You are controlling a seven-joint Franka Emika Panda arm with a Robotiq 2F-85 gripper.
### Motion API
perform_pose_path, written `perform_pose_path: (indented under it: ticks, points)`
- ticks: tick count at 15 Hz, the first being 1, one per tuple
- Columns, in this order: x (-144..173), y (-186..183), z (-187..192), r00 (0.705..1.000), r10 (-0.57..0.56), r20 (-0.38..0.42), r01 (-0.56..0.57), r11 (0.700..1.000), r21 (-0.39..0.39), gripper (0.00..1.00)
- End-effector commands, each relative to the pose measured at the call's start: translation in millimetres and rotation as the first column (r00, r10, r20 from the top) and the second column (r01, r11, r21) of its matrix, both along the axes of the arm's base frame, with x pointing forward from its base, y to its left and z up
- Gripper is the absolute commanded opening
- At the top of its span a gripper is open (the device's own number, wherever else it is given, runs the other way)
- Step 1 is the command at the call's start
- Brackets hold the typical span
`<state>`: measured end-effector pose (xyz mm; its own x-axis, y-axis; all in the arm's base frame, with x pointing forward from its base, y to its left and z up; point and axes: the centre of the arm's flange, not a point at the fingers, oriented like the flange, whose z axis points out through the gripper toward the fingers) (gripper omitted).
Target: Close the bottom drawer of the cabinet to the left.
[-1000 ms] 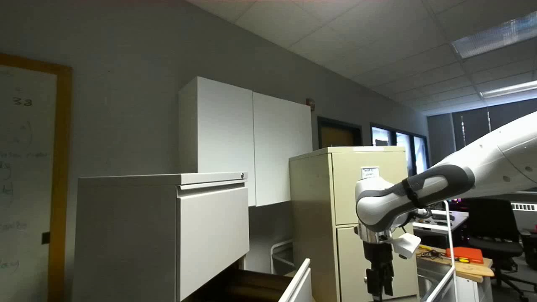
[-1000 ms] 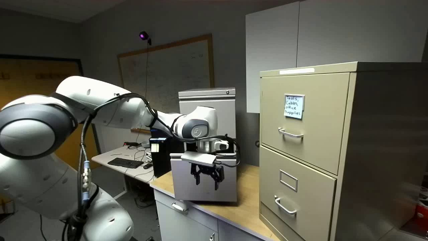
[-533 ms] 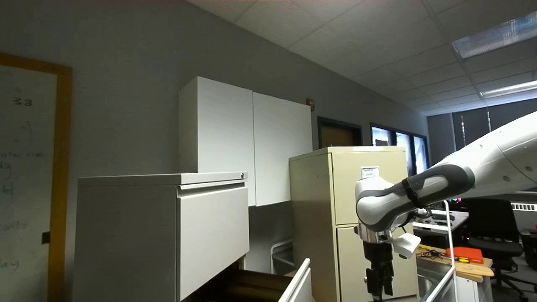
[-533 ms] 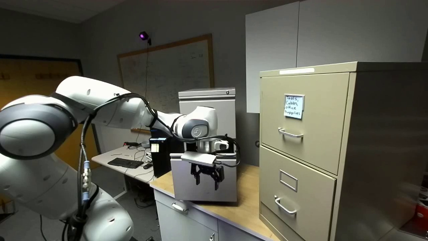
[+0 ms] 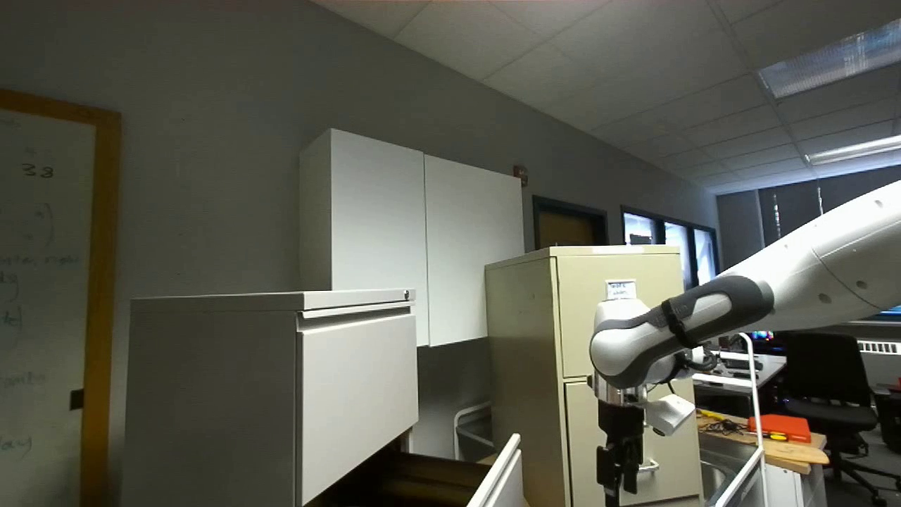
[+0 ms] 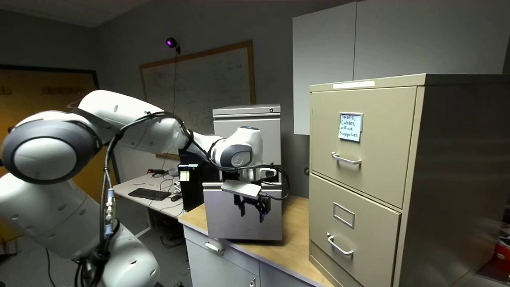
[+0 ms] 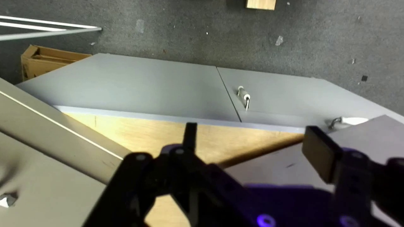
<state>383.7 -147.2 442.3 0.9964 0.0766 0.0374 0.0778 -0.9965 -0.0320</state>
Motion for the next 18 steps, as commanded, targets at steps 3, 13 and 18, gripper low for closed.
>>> perform_pose_path:
  ticks: [3,13,18]
  points:
    - [53.2,-10.0,6.1,0.987,-0.065,0.150,0.048,0.992,0.114,0.39]
    - [114.9,-45.8,-45.5,0.929,-0.272,0.252,0.146,0.893,0.426,0.00]
    - [148.6,-42.5,-20.6,0.899,-0.303,0.317,0.090,0.835,0.543,0.00]
